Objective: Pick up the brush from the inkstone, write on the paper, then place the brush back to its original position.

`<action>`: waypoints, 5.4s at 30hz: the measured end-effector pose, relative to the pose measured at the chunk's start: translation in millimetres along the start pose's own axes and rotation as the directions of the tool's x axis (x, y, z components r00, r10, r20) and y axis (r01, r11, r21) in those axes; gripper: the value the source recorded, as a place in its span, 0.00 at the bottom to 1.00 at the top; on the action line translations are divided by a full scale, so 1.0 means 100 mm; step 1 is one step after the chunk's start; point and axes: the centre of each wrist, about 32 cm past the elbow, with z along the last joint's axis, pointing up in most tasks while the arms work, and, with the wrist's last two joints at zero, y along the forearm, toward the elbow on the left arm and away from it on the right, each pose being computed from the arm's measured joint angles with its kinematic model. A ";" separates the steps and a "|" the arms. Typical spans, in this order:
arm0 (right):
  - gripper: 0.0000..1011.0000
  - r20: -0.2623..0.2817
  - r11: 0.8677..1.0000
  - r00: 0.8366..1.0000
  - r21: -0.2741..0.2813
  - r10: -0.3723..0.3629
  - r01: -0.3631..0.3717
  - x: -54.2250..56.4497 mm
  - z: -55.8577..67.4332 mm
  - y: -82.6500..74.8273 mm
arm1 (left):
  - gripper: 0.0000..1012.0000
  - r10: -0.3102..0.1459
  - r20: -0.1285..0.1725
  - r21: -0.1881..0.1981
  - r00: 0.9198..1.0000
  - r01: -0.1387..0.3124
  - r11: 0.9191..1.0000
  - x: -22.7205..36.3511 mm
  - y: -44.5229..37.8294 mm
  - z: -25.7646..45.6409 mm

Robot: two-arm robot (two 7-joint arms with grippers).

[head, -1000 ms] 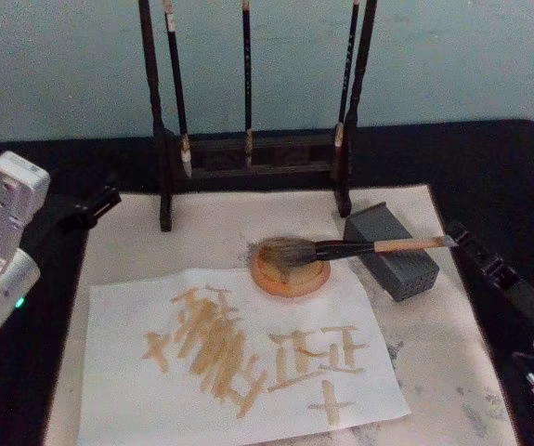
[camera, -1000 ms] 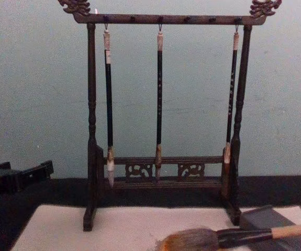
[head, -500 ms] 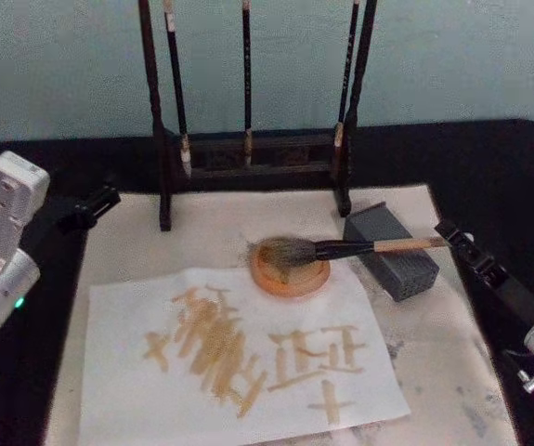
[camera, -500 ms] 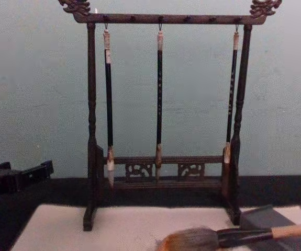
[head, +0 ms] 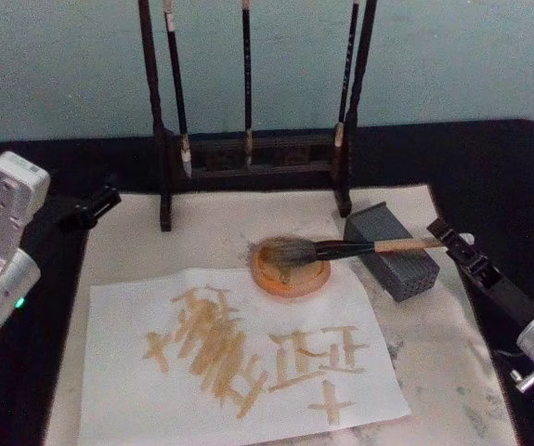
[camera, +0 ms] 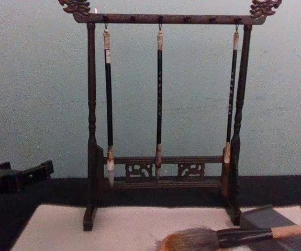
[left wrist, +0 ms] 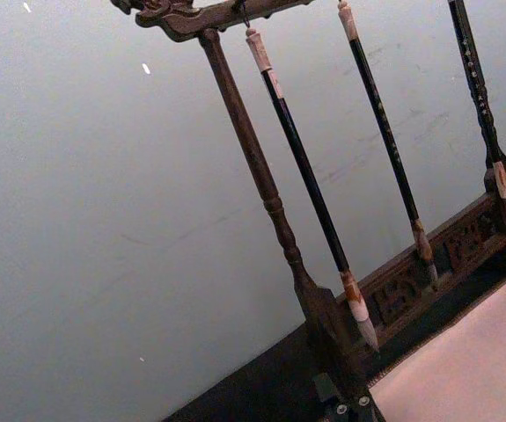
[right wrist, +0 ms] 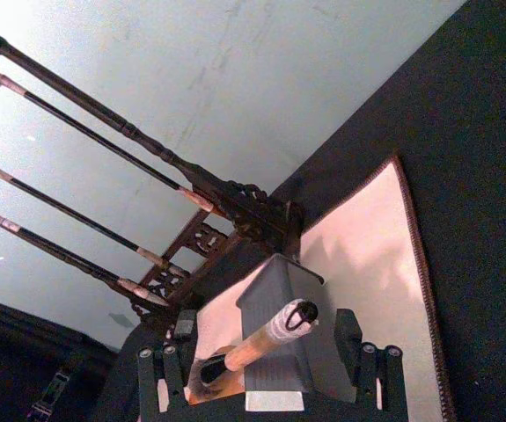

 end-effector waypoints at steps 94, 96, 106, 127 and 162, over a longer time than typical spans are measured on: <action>0.17 0.100 0.981 0.977 0.016 0.189 -0.191 -0.40 0.17 -0.02 | 0.99 0.000 0.000 0.000 1.000 0.000 1.000 0.000 0.000 0.000; 0.17 0.115 0.978 0.972 0.011 0.205 -0.208 -0.46 0.18 -0.03 | 0.99 0.000 0.000 0.000 1.000 0.000 1.000 0.000 0.000 0.000; 0.17 0.313 0.965 0.913 -0.084 0.262 -0.248 -0.82 0.21 -0.10 | 0.99 0.000 0.000 0.000 1.000 0.000 1.000 0.000 0.000 0.000; 0.17 0.536 0.902 0.726 -0.285 0.431 -0.325 -1.37 0.00 -0.21 | 0.99 0.000 0.000 0.000 1.000 0.000 1.000 0.000 0.000 0.000; 0.17 0.596 0.946 0.740 -0.270 0.311 -0.181 -1.14 -0.02 -0.36 | 0.99 0.000 0.000 0.000 1.000 0.000 1.000 0.000 0.000 0.000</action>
